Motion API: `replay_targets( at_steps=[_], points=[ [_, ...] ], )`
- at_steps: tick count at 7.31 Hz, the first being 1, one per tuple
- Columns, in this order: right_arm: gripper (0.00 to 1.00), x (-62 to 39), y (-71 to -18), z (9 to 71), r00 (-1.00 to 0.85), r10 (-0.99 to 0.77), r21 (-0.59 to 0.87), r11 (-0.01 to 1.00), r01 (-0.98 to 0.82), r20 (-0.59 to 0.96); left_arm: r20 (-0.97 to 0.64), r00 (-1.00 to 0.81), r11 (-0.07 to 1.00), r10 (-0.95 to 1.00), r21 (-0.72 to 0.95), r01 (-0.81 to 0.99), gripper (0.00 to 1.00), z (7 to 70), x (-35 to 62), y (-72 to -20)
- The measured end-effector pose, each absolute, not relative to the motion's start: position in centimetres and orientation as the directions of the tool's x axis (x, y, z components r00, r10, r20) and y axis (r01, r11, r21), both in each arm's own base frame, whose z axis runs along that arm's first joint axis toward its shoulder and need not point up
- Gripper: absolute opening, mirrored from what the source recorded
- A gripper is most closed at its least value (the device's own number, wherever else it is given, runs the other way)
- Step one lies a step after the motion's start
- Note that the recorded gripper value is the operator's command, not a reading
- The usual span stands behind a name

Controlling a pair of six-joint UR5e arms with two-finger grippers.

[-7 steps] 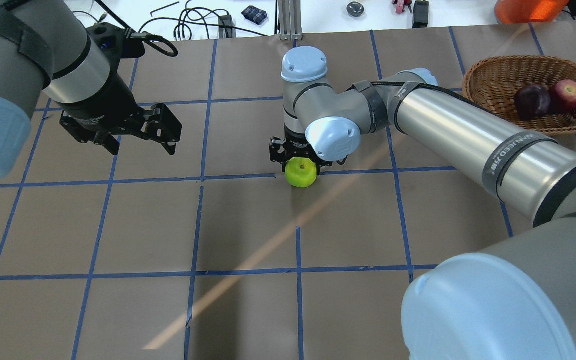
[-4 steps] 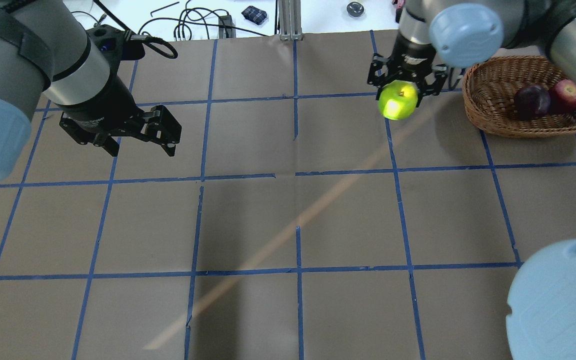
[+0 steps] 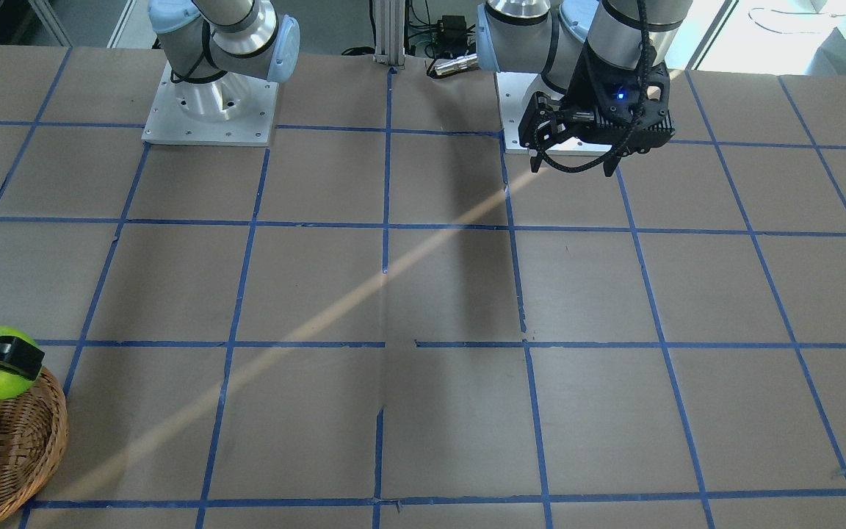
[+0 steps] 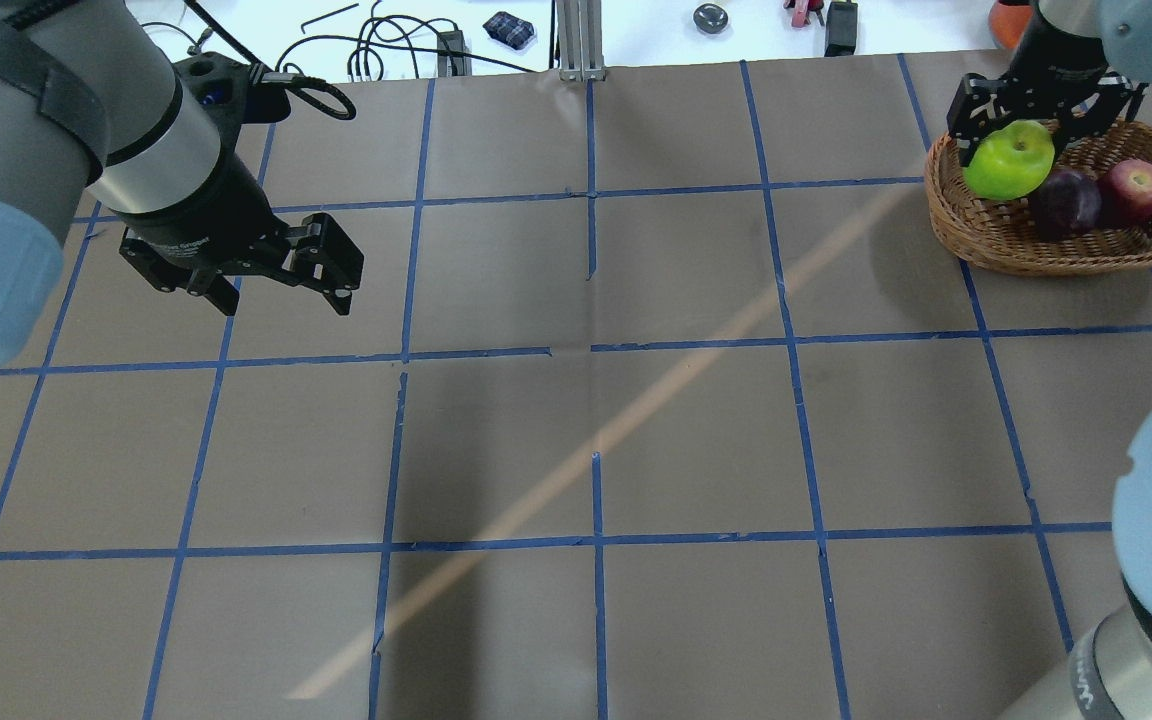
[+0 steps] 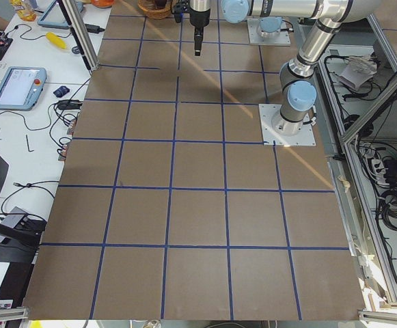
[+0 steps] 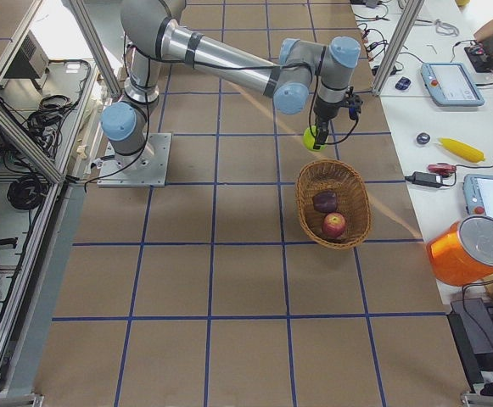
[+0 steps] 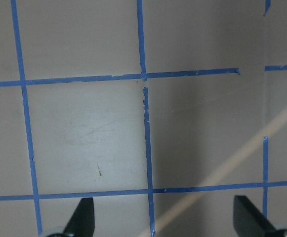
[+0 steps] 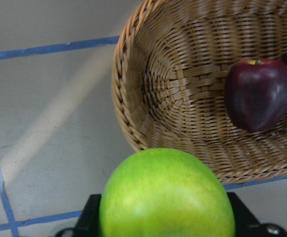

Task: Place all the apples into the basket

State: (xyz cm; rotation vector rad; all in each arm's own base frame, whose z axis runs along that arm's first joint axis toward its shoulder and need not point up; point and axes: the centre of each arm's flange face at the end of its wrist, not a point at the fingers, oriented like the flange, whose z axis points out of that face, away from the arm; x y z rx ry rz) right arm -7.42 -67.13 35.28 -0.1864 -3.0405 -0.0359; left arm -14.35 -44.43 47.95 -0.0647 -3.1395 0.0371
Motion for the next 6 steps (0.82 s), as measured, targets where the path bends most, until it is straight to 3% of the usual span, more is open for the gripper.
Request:
replay_targets(
  at_steps=[2, 3, 4, 5, 6],
  points=[
    [0.04, -10.4, -69.1, 30.9, -0.989, 0.068, -0.004, 0.998, 0.068, 0.128, 0.002, -0.999, 0.999, 0.041, -0.025, 0.041, 1.00, 48.0, -14.4, -44.4],
    [0.52, -11.5, -69.7, 29.2, -0.988, 0.062, -0.011, 0.998, 0.061, 0.139, 0.002, -0.999, 0.999, 0.041, -0.025, 0.041, 1.00, 48.0, -14.4, -44.4],
    [0.84, -12.2, -70.0, 28.1, -0.988, 0.062, -0.010, 0.998, 0.061, 0.142, 0.003, -0.999, 0.999, 0.041, -0.026, 0.040, 1.00, 48.0, -14.4, -44.4],
    [1.00, -12.5, -70.1, 27.5, -0.988, 0.062, -0.008, 0.998, 0.061, 0.143, 0.004, -0.999, 0.999, 0.040, -0.026, 0.040, 1.00, 48.0, -14.4, -44.4],
    [1.00, -12.6, -70.1, 27.2, -0.988, 0.063, -0.006, 0.998, 0.063, 0.143, 0.004, -0.999, 0.999, 0.040, -0.025, 0.040, 1.00, 48.0, -14.4, -44.4]
  ],
)
